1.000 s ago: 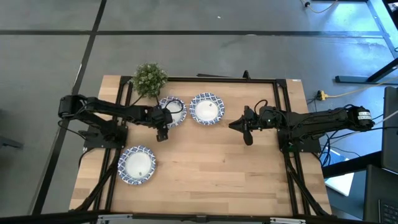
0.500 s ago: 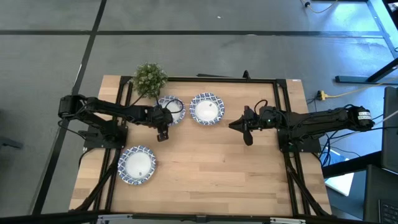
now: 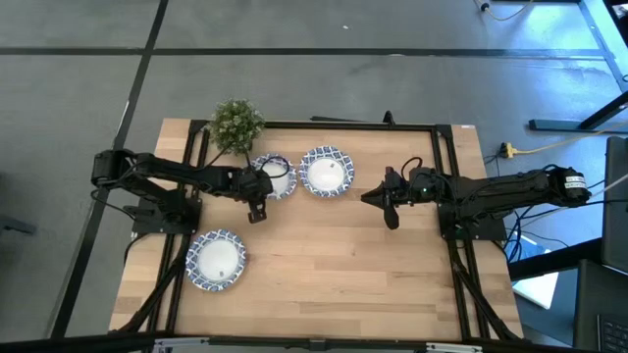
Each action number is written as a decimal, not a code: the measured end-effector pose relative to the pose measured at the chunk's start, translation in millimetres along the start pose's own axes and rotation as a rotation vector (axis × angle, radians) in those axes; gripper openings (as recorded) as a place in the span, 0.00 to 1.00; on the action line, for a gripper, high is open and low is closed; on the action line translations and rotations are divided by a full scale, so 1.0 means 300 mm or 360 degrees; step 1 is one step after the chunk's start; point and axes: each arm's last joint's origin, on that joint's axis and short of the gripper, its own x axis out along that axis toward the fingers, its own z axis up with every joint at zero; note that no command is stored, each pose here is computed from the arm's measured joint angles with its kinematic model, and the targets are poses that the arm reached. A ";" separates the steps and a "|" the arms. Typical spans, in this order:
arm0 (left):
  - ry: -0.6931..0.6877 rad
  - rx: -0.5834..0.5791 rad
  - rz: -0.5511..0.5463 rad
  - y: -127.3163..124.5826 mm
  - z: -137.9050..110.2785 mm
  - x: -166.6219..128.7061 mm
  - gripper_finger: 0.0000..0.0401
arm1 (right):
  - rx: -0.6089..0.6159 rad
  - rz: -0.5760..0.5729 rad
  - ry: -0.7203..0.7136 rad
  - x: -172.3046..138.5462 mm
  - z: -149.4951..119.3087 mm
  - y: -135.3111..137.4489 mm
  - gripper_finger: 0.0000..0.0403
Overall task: Nest bowls inside each other
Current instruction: Stack the white bowl on the other white bowl
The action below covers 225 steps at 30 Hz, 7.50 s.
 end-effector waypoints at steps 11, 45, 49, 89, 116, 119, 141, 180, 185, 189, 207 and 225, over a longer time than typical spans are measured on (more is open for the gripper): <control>-0.0207 -0.0058 -0.0006 0.027 0.056 -0.101 0.00 | -0.0001 -0.0002 0.0011 0.000 -0.002 0.000 0.13; -0.0536 0.0412 -0.0068 -0.010 0.496 -0.070 0.00 | 0.0043 0.0001 0.0000 0.000 0.000 0.000 0.13; -0.0457 0.0426 -0.0110 -0.020 0.491 -0.012 0.00 | 0.0056 0.0001 -0.0001 0.000 0.000 0.000 0.13; -0.0420 0.0406 -0.0060 -0.020 0.492 0.052 0.39 | 0.0039 0.0002 0.0000 0.000 0.000 0.000 0.13; -0.0469 0.0175 -0.0256 0.014 0.331 -0.310 0.38 | 0.0041 0.0006 -0.0015 0.000 0.003 0.001 0.13; -0.0483 0.0099 -0.0282 0.007 0.252 -0.326 0.38 | 0.0043 0.0006 -0.0016 0.000 0.003 0.001 0.13; 0.0086 0.0152 -0.0518 -0.198 -0.142 -0.387 0.38 | 0.0162 0.0020 -0.0061 0.000 0.029 0.008 0.13; 0.0337 0.0780 -0.0476 -0.314 -0.147 -0.243 0.38 | 0.0196 -0.0015 -0.0232 -0.003 0.061 0.010 0.13; 0.0357 0.0773 -0.0452 -0.313 -0.144 -0.228 0.38 | 0.0196 -0.0015 -0.0231 -0.003 0.061 0.010 0.13; 0.0412 0.0792 -0.0469 -0.317 -0.149 -0.216 0.38 | 0.0196 -0.0015 -0.0231 -0.003 0.061 0.010 0.13; 0.0573 0.0763 -0.0444 -0.346 -0.159 -0.146 0.38 | 0.0196 -0.0016 -0.0227 -0.003 0.060 0.010 0.13; 0.0521 0.0746 -0.0441 -0.351 -0.151 -0.144 0.38 | 0.0190 -0.0016 -0.0226 -0.003 0.060 0.010 0.13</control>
